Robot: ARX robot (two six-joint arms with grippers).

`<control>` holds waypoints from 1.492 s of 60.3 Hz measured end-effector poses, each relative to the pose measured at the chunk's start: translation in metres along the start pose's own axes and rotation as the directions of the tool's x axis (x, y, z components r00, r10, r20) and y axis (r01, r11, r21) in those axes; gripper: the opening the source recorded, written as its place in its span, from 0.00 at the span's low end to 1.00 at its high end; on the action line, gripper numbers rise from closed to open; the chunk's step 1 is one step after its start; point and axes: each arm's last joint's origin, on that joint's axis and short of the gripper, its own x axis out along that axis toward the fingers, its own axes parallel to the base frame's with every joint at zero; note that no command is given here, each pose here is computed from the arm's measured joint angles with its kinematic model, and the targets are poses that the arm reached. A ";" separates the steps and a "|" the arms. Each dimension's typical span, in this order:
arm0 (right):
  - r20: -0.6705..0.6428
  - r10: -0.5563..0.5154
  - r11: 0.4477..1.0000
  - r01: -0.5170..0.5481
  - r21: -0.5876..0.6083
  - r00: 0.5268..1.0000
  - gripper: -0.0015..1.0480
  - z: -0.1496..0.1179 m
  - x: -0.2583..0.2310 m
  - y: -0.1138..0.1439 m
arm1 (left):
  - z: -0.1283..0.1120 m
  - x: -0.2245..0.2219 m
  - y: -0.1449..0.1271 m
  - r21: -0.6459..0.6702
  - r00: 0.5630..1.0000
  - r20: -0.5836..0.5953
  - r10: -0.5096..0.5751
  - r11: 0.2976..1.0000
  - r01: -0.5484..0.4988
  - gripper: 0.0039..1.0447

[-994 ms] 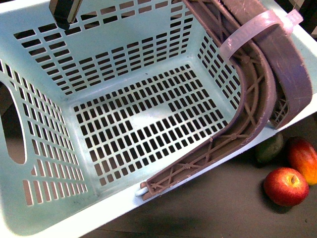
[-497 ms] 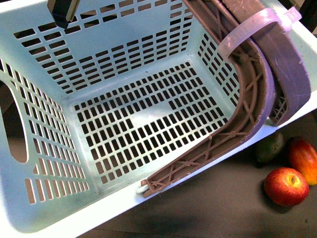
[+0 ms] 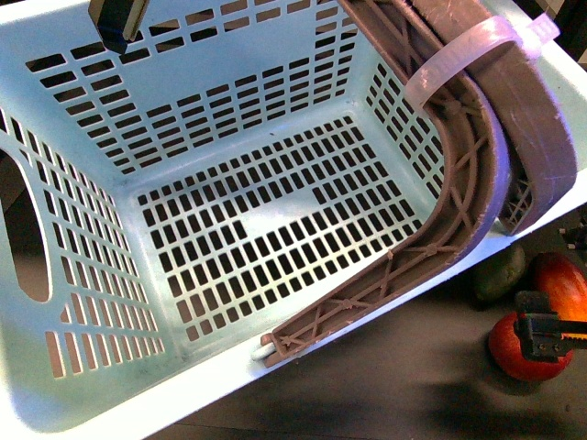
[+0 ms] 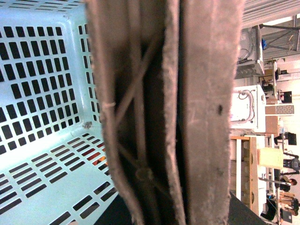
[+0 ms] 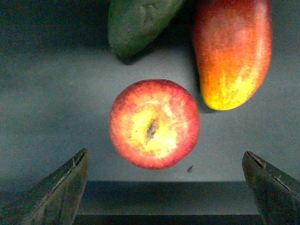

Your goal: Pick apple with right arm and hold basket with left

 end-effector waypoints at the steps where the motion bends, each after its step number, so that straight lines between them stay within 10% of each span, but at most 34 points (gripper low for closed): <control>1: -0.004 -0.001 1.000 0.001 0.001 1.000 0.92 0.000 0.002 0.000 | 0.000 0.000 0.000 0.000 1.000 0.000 0.000 1.000 0.000 0.16; 37: -0.079 -0.017 1.000 0.019 0.021 0.997 0.91 0.000 0.044 0.005 | 0.000 0.000 0.000 0.000 1.000 0.000 0.000 1.000 0.000 0.15; 53: -0.073 -0.015 1.000 0.017 0.014 0.997 0.71 -0.001 0.038 0.004 | 0.000 0.000 0.000 0.000 1.000 0.000 0.000 1.000 0.000 0.15; 90: 0.330 -0.025 0.999 0.011 0.046 0.944 0.70 0.065 -0.119 -0.036 | 0.000 0.000 0.000 0.000 1.000 0.000 0.000 1.000 0.000 0.15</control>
